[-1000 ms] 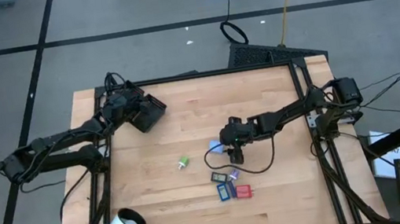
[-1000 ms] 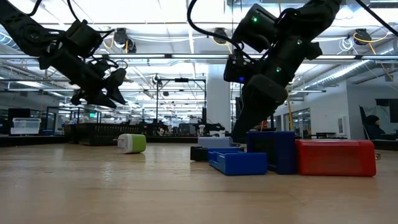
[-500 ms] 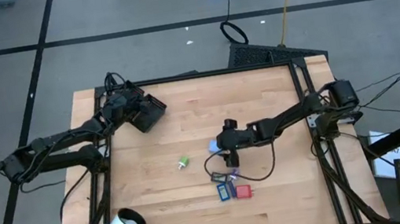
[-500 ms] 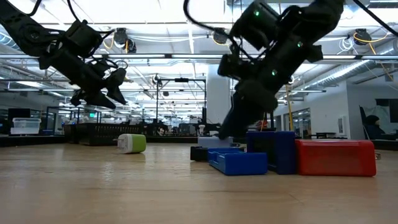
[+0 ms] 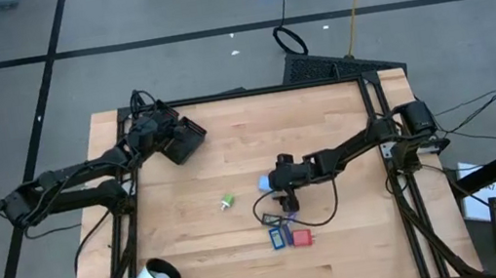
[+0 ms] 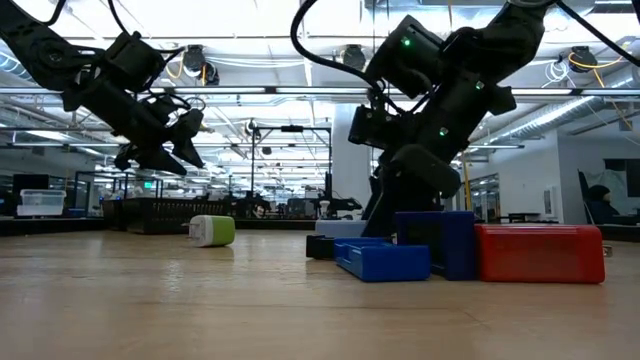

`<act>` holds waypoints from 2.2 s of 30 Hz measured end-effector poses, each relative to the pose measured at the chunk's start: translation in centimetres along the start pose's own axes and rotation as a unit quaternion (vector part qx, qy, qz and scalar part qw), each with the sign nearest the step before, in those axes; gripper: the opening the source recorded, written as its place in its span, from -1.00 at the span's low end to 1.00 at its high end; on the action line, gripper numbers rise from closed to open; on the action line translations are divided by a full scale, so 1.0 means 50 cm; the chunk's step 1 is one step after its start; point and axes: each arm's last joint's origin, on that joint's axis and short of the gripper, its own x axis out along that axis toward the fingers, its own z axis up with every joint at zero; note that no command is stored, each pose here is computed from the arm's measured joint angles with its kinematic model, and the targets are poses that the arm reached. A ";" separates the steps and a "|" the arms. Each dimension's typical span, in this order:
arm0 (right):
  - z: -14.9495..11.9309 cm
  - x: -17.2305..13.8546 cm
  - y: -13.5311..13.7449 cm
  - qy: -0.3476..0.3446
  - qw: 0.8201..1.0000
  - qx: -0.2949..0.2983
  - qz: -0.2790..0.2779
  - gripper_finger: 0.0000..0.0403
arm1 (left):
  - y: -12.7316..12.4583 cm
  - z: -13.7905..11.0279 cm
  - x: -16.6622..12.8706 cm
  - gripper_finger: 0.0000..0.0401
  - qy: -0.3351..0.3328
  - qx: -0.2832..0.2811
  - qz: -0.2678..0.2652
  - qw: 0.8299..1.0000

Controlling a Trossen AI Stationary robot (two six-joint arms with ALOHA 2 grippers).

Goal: Pick & Place Office items
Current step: Put the light blue charger adapter into the top black bin

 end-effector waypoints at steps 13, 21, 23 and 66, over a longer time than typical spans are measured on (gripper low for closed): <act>0.002 0.002 -0.024 -0.003 1.000 0.019 -0.016 0.45 | 0.000 0.000 0.000 -0.13 0.000 -0.002 0.000 1.000; 0.004 0.003 -0.037 -0.006 0.999 0.026 -0.021 0.34 | 0.000 0.000 0.000 -0.06 0.000 -0.002 0.000 1.000; 0.006 0.003 -0.037 -0.011 0.999 0.024 -0.021 0.30 | 0.000 0.000 0.000 -0.03 0.000 -0.002 0.000 1.000; 0.017 -0.016 -0.036 -0.023 0.999 -0.014 -0.016 0.05 | 0.000 0.000 0.000 -0.15 0.000 -0.002 0.000 1.000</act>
